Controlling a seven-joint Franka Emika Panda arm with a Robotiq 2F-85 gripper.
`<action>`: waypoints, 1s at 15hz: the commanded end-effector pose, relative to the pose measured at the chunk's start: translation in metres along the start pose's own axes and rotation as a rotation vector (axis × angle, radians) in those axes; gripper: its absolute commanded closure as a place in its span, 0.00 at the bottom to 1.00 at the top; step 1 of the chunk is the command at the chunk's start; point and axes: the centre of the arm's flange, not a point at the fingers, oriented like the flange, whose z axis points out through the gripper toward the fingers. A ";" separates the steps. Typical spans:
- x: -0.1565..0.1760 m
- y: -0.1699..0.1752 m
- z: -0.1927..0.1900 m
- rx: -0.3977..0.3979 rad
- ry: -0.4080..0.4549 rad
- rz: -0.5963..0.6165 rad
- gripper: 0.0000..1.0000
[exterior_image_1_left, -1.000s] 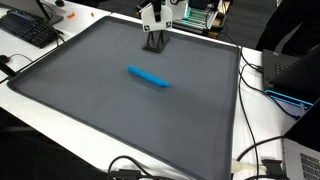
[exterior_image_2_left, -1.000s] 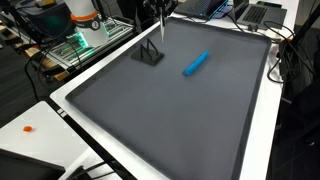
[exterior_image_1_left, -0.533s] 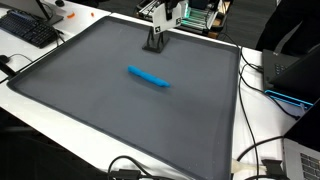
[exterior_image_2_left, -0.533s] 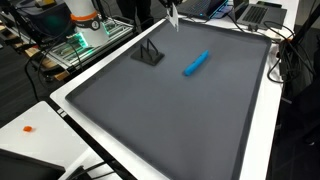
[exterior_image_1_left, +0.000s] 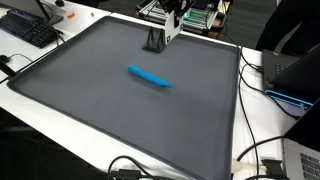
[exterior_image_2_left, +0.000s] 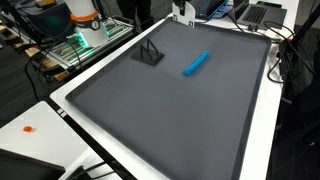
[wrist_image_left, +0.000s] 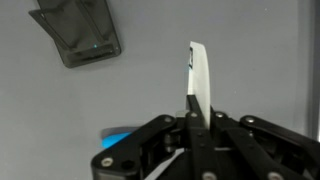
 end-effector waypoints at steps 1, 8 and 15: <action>0.011 -0.009 0.004 -0.027 -0.009 -0.200 0.99; 0.008 -0.008 0.003 -0.010 0.001 -0.172 0.96; 0.013 -0.013 0.005 -0.004 0.008 -0.188 0.99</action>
